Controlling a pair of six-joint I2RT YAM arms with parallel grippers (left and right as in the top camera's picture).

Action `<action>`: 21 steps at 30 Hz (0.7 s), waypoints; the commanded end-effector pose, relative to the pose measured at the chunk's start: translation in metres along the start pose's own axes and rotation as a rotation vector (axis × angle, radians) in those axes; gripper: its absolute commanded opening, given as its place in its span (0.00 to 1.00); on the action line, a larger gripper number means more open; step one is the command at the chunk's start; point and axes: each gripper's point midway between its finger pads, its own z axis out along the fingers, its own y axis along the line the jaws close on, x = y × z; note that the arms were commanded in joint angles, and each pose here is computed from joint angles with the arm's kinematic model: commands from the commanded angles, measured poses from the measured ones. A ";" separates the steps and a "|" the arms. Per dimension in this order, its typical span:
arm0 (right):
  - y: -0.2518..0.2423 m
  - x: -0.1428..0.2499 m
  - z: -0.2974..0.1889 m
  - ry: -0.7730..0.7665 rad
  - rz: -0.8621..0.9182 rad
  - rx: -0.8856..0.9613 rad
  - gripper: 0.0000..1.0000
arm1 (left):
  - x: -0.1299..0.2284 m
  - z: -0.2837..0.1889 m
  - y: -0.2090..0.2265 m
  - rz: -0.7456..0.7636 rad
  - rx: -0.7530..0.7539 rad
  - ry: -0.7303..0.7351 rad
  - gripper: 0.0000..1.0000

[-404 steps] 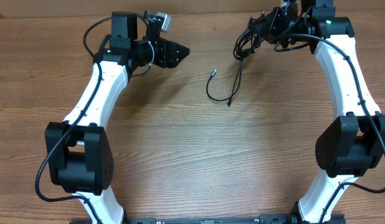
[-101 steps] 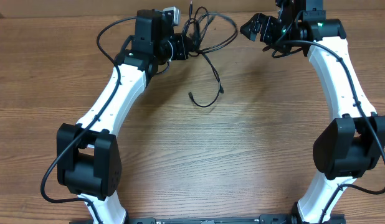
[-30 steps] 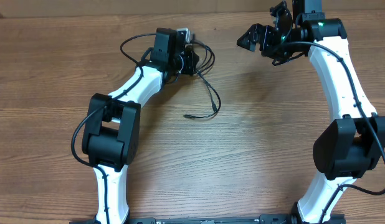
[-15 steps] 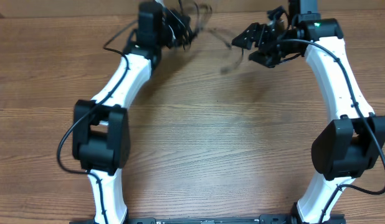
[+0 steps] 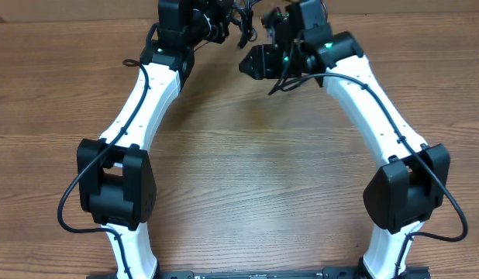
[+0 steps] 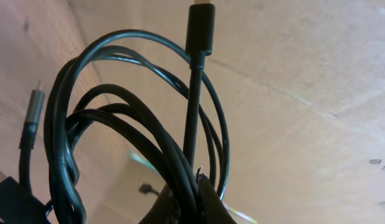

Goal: Untangle cables

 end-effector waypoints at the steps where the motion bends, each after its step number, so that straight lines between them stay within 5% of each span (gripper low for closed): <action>1: -0.018 -0.025 -0.011 -0.116 -0.060 0.181 0.55 | 0.016 -0.011 -0.020 -0.113 0.020 0.088 0.04; 21: 0.020 -0.054 -0.036 -0.243 -0.311 0.191 0.62 | 0.018 -0.013 -0.006 -0.147 -0.049 0.125 0.04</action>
